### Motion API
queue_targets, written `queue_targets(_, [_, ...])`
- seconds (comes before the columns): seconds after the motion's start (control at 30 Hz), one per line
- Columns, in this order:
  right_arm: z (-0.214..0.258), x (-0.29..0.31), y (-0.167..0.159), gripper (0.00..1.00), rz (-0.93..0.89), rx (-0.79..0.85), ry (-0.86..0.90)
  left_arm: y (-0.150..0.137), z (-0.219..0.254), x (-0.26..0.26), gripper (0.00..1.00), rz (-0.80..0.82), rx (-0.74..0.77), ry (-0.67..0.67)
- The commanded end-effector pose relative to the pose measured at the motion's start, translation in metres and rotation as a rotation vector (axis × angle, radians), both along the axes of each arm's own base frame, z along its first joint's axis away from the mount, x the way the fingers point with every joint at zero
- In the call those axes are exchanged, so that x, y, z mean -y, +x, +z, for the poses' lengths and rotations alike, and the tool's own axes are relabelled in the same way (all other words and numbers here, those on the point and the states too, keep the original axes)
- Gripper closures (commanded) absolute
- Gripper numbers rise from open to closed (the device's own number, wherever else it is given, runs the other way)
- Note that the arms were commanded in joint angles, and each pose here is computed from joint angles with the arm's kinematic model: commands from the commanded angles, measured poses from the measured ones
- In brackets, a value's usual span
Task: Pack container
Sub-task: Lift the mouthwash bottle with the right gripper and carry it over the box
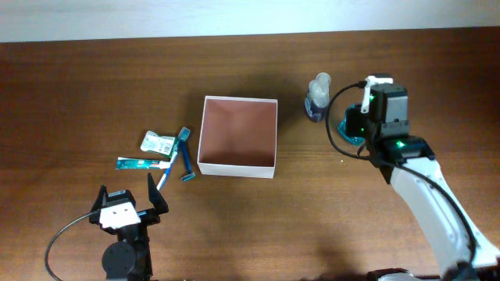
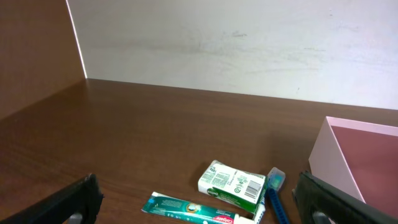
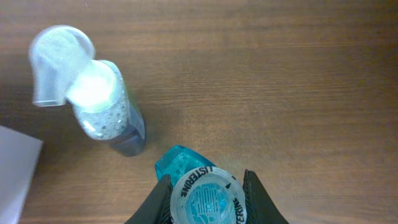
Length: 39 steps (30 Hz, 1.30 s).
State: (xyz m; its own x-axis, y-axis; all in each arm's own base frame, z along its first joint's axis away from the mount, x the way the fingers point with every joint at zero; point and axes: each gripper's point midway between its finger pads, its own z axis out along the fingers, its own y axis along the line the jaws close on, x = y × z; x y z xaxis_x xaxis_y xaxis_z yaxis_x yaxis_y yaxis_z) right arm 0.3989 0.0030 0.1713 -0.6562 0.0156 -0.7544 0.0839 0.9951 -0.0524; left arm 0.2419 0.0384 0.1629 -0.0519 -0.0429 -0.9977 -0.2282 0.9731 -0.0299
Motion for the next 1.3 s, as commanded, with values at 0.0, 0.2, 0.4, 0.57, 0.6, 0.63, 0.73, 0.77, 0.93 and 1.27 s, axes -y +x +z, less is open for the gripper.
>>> queue_targets(0.0, [0.059,0.001,-0.013,0.86,-0.036,0.150,0.047,0.000,-0.001,0.001,0.01,-0.007,-0.001,0.015])
queue_targets(0.2, [0.095,-0.013,-0.045,0.89,0.001,0.217,0.167,0.000,-0.001,0.001,0.00,-0.007,0.000,0.015])
queue_targets(0.4, [0.112,-0.040,-0.067,0.91,0.079,0.218,0.352,0.000,-0.001,0.001,0.01,-0.007,-0.001,0.015])
queue_targets(0.57, [0.124,-0.062,-0.071,0.92,0.161,0.177,0.398,0.000,-0.001,0.001,0.01,-0.007,-0.001,0.015])
queue_targets(0.6, [0.130,-0.067,-0.071,0.91,0.176,0.173,0.400,0.000,-0.001,0.001,0.01,-0.007,-0.001,0.015])
queue_targets(0.63, [0.137,-0.073,-0.070,0.92,0.194,0.172,0.401,0.000,-0.001,0.001,0.01,-0.007,0.000,0.015])
queue_targets(0.73, [0.162,-0.095,-0.063,0.92,0.246,0.169,0.393,0.000,-0.001,0.001,0.01,-0.007,-0.001,0.015])
queue_targets(0.77, [0.166,-0.100,-0.059,0.92,0.250,0.166,0.385,0.000,-0.001,0.001,0.01,-0.007,0.000,0.015])
queue_targets(0.93, [0.177,-0.135,-0.035,0.92,0.290,0.140,0.364,0.000,-0.001,0.001,0.01,-0.007,0.000,0.015])
queue_targets(1.27, [0.137,-0.227,0.000,0.92,0.523,0.036,0.210,0.000,-0.001,0.001,0.01,-0.007,0.000,0.015])
